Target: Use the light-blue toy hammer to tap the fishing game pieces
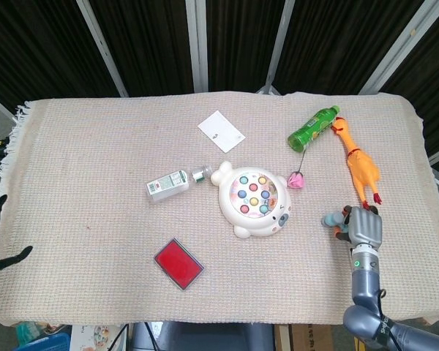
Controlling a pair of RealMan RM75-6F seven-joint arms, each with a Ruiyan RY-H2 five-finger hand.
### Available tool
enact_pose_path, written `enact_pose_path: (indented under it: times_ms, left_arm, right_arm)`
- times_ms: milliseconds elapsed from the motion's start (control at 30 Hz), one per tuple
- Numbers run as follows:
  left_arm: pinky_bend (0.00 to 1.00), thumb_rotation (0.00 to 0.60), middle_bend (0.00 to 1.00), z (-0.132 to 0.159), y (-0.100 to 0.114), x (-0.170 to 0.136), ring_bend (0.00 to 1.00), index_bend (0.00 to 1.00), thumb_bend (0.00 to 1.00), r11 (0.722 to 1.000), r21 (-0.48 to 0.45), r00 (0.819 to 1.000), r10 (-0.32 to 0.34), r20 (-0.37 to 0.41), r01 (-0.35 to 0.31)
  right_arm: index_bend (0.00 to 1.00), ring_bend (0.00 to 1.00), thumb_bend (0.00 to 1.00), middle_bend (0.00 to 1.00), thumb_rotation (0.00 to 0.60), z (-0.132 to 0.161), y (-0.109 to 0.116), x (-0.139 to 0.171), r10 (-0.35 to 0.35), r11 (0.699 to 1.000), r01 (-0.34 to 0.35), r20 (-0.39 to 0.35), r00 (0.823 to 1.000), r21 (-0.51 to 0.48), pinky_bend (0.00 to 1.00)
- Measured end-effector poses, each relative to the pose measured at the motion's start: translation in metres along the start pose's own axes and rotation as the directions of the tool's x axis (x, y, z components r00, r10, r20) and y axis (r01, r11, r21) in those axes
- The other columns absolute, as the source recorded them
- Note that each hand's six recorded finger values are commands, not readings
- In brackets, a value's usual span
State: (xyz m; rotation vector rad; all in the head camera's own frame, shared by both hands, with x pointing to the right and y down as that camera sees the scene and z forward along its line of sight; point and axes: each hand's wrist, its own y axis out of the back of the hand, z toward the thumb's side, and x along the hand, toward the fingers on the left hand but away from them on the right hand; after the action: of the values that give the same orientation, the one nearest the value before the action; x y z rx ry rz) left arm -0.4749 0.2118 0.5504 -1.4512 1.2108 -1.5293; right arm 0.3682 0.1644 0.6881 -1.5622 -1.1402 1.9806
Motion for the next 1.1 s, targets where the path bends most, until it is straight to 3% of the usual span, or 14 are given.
enact_pose_path:
  times_ms: [1100]
  left_arm:
    - [0.0, 0.6, 0.0, -0.0005, -0.0011, 0.0009, 0.0, 0.01, 0.01, 1.0, 0.006, 1.0, -0.005, -0.007, 0.005]
  right_arm:
    - [0.48, 0.21, 0.51, 0.32, 0.6, -0.0038, -0.0009, 0.0059, 0.032, 0.998, -0.032, 0.01, 0.999, 0.052, 0.06]
